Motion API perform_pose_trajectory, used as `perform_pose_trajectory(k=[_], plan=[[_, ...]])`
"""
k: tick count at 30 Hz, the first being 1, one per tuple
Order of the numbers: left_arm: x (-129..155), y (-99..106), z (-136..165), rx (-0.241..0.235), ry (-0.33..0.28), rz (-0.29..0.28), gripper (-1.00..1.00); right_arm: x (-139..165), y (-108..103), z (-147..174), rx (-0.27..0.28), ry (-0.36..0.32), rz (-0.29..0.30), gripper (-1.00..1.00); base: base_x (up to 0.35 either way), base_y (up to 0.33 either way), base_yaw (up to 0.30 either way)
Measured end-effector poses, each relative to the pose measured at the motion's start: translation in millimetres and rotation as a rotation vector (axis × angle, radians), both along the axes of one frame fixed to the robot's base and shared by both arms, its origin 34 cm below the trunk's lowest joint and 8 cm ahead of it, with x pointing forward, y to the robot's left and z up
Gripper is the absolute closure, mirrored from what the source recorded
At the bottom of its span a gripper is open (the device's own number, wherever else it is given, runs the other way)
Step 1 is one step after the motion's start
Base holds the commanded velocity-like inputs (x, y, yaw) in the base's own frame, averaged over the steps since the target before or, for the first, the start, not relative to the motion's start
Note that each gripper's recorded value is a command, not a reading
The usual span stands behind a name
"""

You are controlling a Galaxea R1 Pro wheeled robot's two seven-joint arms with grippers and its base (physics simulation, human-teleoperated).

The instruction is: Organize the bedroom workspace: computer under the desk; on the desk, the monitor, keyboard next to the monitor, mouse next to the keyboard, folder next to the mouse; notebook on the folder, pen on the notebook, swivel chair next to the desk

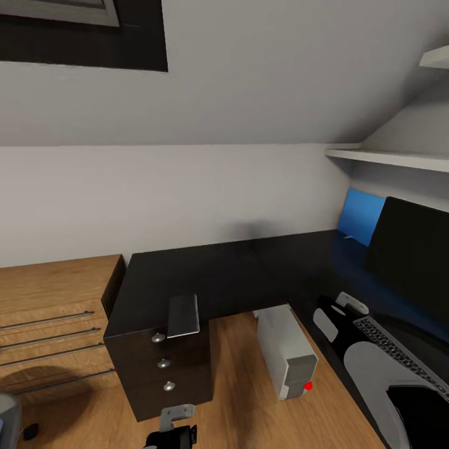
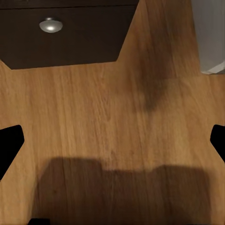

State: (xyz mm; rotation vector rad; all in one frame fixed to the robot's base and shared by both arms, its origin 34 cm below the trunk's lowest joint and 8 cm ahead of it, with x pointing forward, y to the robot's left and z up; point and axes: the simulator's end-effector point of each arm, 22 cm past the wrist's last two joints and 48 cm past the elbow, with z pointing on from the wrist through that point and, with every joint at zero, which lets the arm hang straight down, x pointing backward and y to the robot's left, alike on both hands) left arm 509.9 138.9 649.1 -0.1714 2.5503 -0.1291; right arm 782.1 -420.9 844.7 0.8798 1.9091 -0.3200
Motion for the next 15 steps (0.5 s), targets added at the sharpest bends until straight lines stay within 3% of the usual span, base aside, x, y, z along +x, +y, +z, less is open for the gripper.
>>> perform_pose_trajectory(k=[9,15], plan=[[0.9,6.8,-0.8,0.010,-0.008,0.001,-1.00,-4.1,-27.7,6.9,-0.032,-0.006,-0.026,1.00,0.007,0.000,0.000],[1.0,7.2,-0.5,0.009,-0.010,0.000,-1.00,-4.7,-29.6,8.1,-0.034,-0.008,-0.030,1.00,0.216,0.000,0.000]])
